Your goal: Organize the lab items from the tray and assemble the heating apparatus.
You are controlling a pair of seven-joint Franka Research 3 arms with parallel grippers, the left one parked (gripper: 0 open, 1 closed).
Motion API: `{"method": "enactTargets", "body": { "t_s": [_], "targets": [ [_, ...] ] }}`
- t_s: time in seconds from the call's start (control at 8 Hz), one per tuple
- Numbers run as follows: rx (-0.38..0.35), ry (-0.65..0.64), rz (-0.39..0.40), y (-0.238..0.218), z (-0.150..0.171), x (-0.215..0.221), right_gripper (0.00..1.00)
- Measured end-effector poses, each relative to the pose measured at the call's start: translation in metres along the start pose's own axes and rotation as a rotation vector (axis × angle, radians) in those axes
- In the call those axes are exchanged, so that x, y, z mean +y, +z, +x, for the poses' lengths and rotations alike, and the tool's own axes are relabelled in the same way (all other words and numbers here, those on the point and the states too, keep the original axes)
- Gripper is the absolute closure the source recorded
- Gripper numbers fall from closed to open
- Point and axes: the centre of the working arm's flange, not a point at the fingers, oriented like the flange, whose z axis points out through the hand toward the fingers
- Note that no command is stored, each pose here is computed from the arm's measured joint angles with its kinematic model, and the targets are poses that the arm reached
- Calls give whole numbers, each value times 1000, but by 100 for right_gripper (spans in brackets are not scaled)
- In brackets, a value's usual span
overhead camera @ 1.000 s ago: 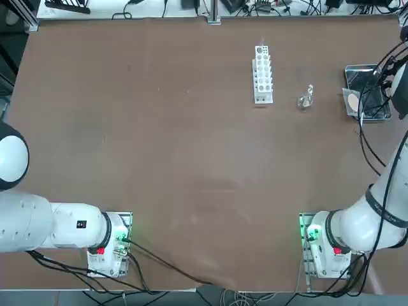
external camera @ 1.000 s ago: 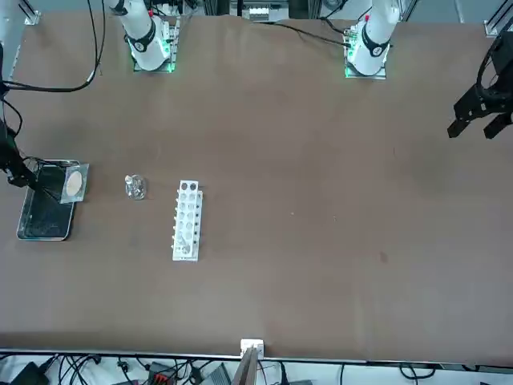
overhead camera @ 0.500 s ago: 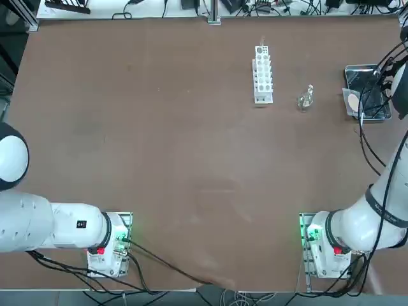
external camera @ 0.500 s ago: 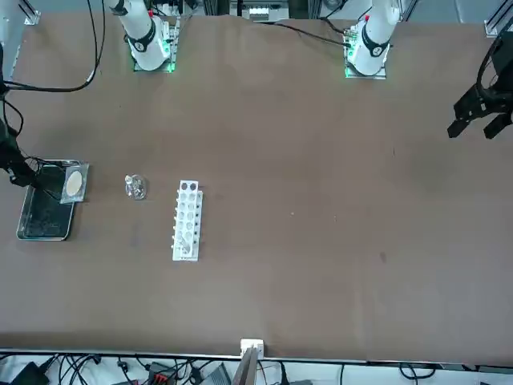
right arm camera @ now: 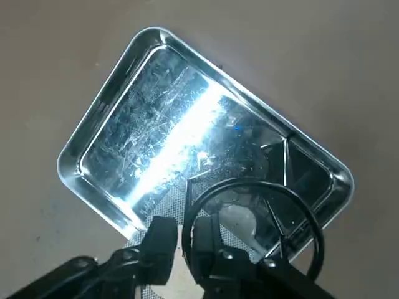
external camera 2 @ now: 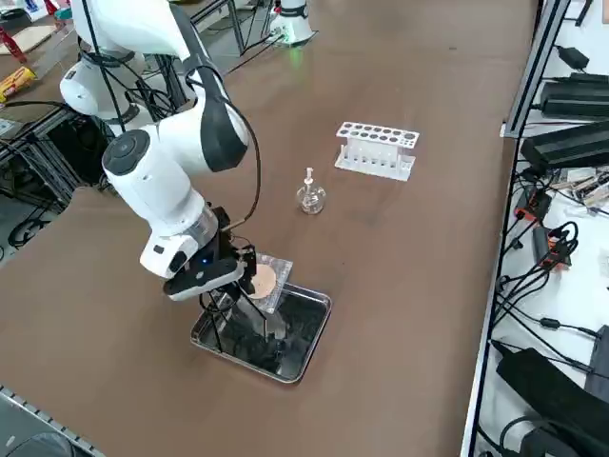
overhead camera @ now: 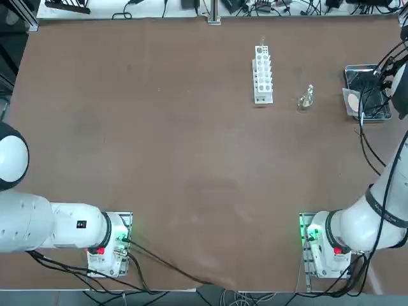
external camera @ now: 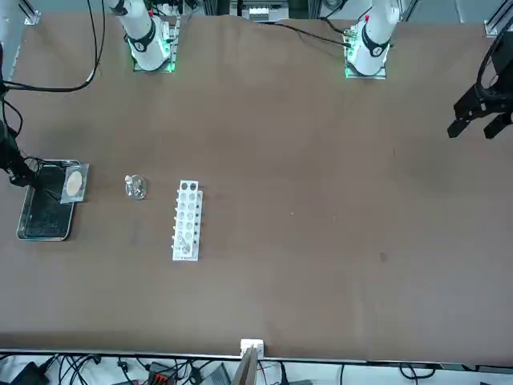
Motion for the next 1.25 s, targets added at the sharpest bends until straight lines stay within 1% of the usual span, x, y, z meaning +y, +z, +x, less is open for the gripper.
{"method": "enactTargets", "body": {
  "t_s": [0.75, 1.25],
  "targets": [
    [8, -6, 5, -4, 3, -4, 89],
    [-5, -33, 29, -18, 10, -21, 92]
  ]
}}
